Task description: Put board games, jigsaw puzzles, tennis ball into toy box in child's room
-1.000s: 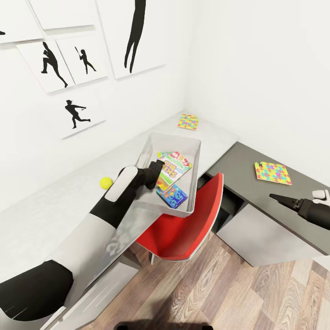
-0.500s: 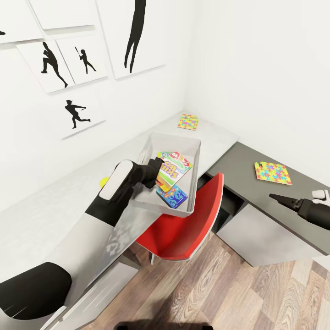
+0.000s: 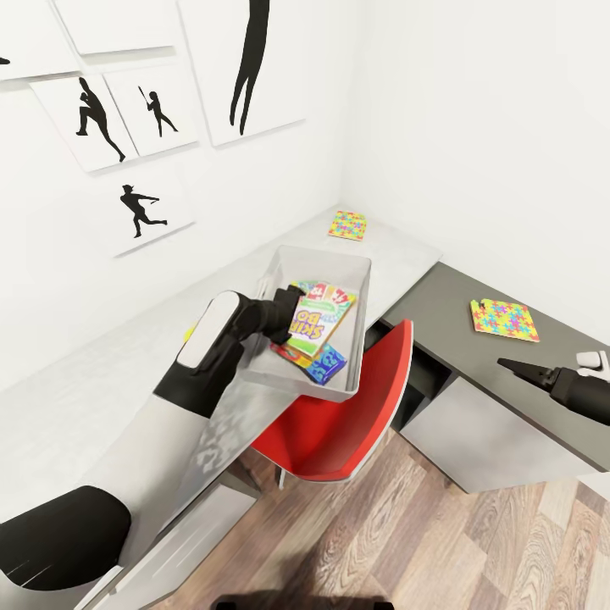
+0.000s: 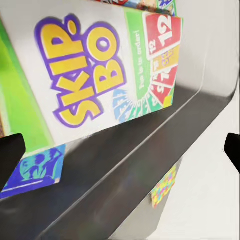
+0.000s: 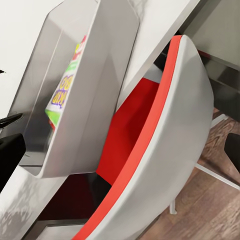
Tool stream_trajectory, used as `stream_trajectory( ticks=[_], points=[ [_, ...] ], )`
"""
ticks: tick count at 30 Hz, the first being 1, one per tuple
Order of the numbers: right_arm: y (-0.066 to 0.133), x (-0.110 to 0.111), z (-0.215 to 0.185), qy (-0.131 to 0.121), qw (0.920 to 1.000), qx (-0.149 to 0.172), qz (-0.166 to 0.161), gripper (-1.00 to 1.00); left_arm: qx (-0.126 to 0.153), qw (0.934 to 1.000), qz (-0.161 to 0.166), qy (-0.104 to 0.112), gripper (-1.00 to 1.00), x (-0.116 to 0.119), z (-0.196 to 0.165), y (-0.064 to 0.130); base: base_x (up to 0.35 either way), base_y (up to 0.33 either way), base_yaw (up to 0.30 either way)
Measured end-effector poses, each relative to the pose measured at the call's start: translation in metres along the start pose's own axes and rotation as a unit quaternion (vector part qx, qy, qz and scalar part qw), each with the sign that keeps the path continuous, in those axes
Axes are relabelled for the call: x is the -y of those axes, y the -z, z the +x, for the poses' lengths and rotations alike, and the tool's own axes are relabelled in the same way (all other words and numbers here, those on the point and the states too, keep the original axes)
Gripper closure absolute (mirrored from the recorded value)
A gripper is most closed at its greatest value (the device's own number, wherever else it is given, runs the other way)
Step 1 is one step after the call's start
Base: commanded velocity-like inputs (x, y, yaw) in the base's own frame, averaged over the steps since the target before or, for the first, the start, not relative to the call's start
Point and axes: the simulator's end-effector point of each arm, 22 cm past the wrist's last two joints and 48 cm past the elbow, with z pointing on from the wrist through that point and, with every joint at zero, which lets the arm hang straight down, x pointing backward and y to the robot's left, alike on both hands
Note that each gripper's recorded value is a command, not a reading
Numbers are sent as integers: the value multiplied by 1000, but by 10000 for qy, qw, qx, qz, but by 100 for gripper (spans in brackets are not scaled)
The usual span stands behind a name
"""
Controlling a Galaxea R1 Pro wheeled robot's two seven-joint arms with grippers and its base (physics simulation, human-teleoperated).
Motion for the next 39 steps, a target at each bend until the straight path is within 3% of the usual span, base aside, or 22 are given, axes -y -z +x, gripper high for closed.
stream_trajectory(
  ticks=[23, 27, 32, 33, 36, 39],
  points=[
    [-2, -1, 2, -29, 10000, -7, -32, -100, -371, 9980, 499, 98, -100, 36, 17, 29, 0, 0, 0],
    [-3, -2, 3, -38, 10000, -14, -42, -100, -426, 9972, 614, -52, -100, 47, 23, 40, 0, 0, 0],
    [-4, -3, 6, -36, 10000, -48, -55, -100, -577, 9916, 968, -638, -100, 69, 38, 66, 0, 0, 0],
    [-4, -3, 6, -37, 10000, -49, -55, -100, -577, 9915, 970, -642, -100, 69, 38, 66, 0, 0, 0],
    [-5, -3, 7, -34, 10000, -65, -58, -100, -671, 9863, 1168, -957, -100, 76, 48, 79, 0, 0, 0],
    [-5, -3, 7, -32, 10000, -71, -60, -100, -703, 9846, 1210, -1045, -100, 76, 52, 82, 0, 0, 0]
  ],
)
